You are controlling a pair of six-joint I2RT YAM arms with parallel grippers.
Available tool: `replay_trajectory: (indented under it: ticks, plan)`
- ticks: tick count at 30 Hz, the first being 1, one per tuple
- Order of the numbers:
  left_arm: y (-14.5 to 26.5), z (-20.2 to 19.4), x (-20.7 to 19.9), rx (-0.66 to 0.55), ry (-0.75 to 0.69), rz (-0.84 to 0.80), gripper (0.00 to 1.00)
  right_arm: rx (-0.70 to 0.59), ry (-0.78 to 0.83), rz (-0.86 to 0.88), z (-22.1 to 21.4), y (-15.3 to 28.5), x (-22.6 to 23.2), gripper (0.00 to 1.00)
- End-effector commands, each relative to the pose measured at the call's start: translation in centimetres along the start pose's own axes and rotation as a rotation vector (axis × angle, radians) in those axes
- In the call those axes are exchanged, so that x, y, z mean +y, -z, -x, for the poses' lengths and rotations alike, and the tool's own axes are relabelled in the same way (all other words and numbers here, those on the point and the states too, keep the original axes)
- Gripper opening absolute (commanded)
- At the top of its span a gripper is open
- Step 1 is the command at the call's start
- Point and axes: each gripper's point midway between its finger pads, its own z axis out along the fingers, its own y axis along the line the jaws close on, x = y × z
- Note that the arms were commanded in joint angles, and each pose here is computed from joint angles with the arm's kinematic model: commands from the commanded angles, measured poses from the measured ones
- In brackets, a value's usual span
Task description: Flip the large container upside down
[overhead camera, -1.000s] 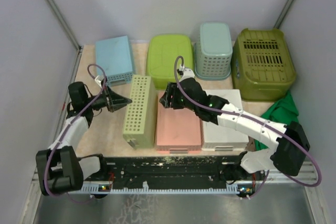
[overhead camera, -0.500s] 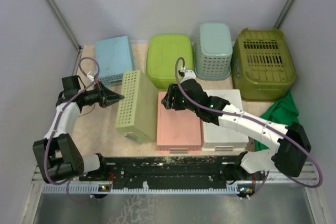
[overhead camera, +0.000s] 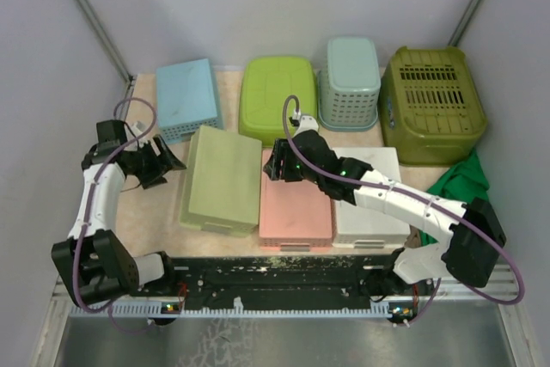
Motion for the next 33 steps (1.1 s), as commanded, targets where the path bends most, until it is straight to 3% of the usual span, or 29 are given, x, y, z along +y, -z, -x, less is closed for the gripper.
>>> replay_trajectory:
  ticks: [1,7,12,16,19,25,28,33]
  plan:
    - [4.6,3.7,0.7,-0.152,-0.08,0.188,0.86,-0.05,0.011,0.027,2.1,0.2,1.2,0.55]
    - [8.8,7.2,-1.3,-0.297,-0.139,0.272,0.97,-0.081,0.047,-0.076,2.9,1.1,-0.8,0.59]
    - [8.8,7.1,-5.7,-0.355,-0.218,0.251,1.0,-0.146,0.072,-0.286,5.1,3.2,-5.6,0.67]
    - [6.1,4.4,-11.6,-0.321,-0.319,0.11,1.0,-0.22,0.024,-0.471,8.3,6.7,-11.5,0.71]
    - [4.2,2.5,-15.5,-0.29,-0.387,0.002,1.0,-0.298,0.007,-0.597,10.8,10.8,-15.2,0.85]
    - [2.8,0.6,-21.6,-0.236,-0.544,-0.172,1.0,-0.434,0.007,-0.81,14.7,18.6,-19.9,0.87]
    - [4.6,2.1,-24.5,-0.309,-0.598,-0.262,1.0,-0.48,-0.013,-0.835,16.5,21.2,-20.1,0.87]
    - [9.7,5.8,-27.7,-0.565,-0.651,-0.352,1.0,-0.593,-0.021,-0.758,19.9,24.0,-17.3,0.88]
